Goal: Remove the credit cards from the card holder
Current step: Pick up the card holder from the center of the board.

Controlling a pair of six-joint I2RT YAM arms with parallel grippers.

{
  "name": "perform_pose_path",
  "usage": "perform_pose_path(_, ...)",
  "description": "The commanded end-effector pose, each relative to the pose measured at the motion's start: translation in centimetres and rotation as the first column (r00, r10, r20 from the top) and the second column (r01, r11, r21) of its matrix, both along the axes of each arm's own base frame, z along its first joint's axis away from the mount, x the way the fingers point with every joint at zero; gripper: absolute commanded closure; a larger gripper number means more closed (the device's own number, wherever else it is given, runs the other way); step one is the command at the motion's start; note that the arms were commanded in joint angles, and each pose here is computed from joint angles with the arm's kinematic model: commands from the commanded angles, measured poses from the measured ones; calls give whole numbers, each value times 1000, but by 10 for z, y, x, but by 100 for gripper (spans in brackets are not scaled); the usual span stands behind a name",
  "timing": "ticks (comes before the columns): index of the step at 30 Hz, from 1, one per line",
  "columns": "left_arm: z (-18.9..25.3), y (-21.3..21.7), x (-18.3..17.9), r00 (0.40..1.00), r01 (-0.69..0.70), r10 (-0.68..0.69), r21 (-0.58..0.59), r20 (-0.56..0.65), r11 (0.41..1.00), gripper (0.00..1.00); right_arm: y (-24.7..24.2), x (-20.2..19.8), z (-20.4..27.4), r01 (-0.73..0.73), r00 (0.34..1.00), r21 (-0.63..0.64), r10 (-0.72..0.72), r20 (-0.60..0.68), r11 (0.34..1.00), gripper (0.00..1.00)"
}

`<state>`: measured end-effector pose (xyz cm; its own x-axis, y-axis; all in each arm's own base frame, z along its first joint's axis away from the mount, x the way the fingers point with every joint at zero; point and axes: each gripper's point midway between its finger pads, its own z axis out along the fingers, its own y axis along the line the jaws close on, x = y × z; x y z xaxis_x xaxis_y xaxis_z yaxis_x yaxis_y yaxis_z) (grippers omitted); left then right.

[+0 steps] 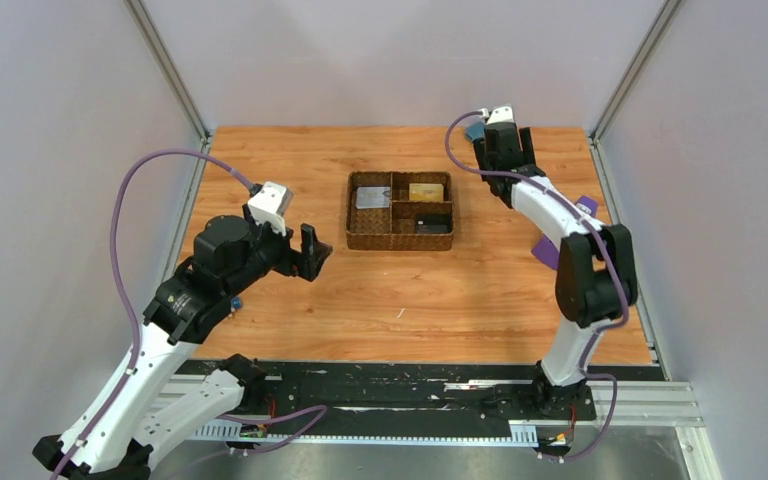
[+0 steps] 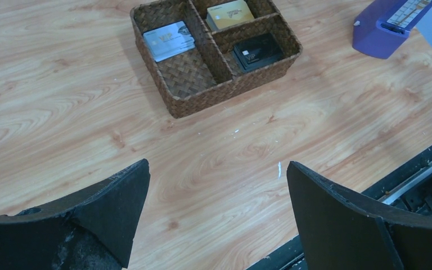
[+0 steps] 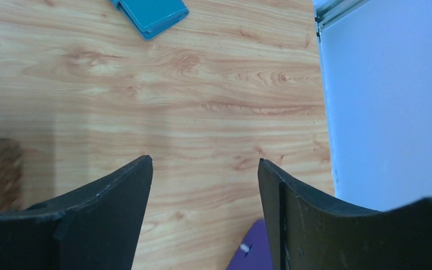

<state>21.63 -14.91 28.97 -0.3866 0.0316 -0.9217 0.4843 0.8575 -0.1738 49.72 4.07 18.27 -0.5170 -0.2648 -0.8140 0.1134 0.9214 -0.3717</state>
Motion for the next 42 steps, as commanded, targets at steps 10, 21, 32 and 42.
perform_pose_path(10,8,-14,-2,998,62,-61,-57,15,996,0,-12,105,-76,-154,982,-90,143,-120,984,36)
perform_pose_path(21,7,-14,-1,998,56,-55,-54,10,997,0,-11,148,-121,-227,964,-215,188,-188,950,39)
perform_pose_path(32,4,-16,0,998,59,-59,-50,1,997,0,-7,174,-134,-276,956,-296,230,-180,915,40)
perform_pose_path(42,2,-17,1,998,62,-62,-47,-4,997,0,-6,192,-142,-291,956,-401,247,-158,869,53)
